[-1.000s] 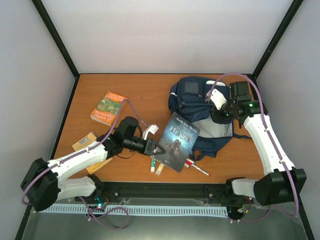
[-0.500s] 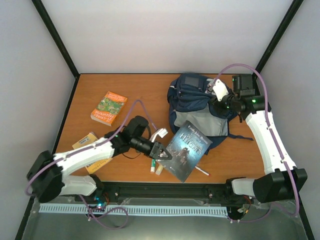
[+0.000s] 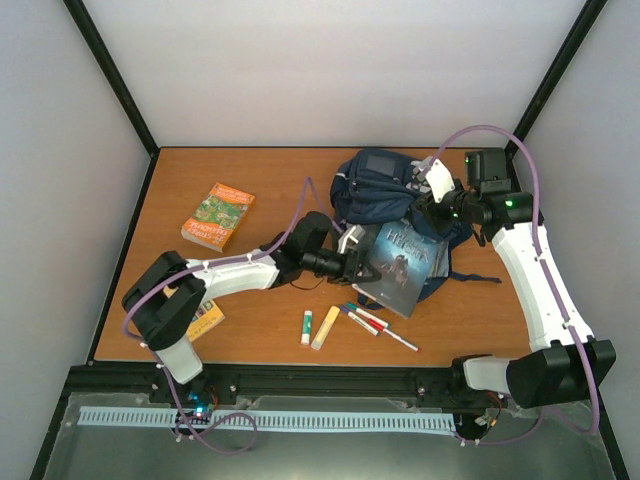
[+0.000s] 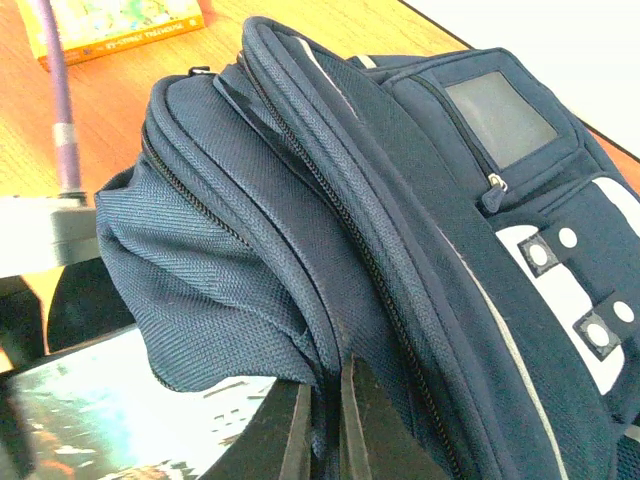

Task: Pack the student bag
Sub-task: Place the book in the student bag.

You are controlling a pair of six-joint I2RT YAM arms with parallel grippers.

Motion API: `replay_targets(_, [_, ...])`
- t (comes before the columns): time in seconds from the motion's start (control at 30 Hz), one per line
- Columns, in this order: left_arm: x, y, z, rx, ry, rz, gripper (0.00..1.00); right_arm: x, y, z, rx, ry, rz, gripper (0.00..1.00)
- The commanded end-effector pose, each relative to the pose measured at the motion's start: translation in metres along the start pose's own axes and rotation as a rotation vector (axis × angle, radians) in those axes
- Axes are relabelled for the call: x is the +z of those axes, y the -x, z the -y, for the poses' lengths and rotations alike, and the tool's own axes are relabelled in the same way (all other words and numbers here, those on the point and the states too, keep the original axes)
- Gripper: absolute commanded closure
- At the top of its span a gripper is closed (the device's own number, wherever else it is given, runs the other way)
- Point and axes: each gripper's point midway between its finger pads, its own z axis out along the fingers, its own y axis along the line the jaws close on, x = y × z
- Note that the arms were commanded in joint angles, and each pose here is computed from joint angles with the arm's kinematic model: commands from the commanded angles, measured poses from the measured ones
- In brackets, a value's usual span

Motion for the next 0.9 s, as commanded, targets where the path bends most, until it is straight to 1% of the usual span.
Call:
replay_targets(0.0, [-0.008,0.053,0.068,0.190,-0.175,0.145,0.99,-0.022,0.037,-0.018,-0.057,0.048,0.166,0.97])
replay_targets(0.33, [-0.004,0.091,0.046,0.156,-0.120,0.197,0.99,-0.030,0.037,-0.027,-0.107,0.075,0.171,0.97])
replay_targets(0.5, [0.011,0.098,0.019,0.076,-0.086,0.203,0.99,-0.030,0.035,-0.031,-0.111,0.086,0.188,0.97])
replay_targets(0.6, [0.017,0.110,0.010,0.080,-0.061,0.224,0.99,-0.028,0.031,-0.038,-0.125,0.112,0.203,0.97])
replay_targets(0.77, [0.039,0.132,0.007,0.092,-0.062,0.159,0.99,-0.019,0.018,-0.045,-0.132,0.157,0.185,0.97])
replay_targets(0.87, [0.050,0.138,-0.010,0.093,-0.022,0.144,0.99,-0.009,0.005,-0.045,-0.135,0.170,0.142,0.97])
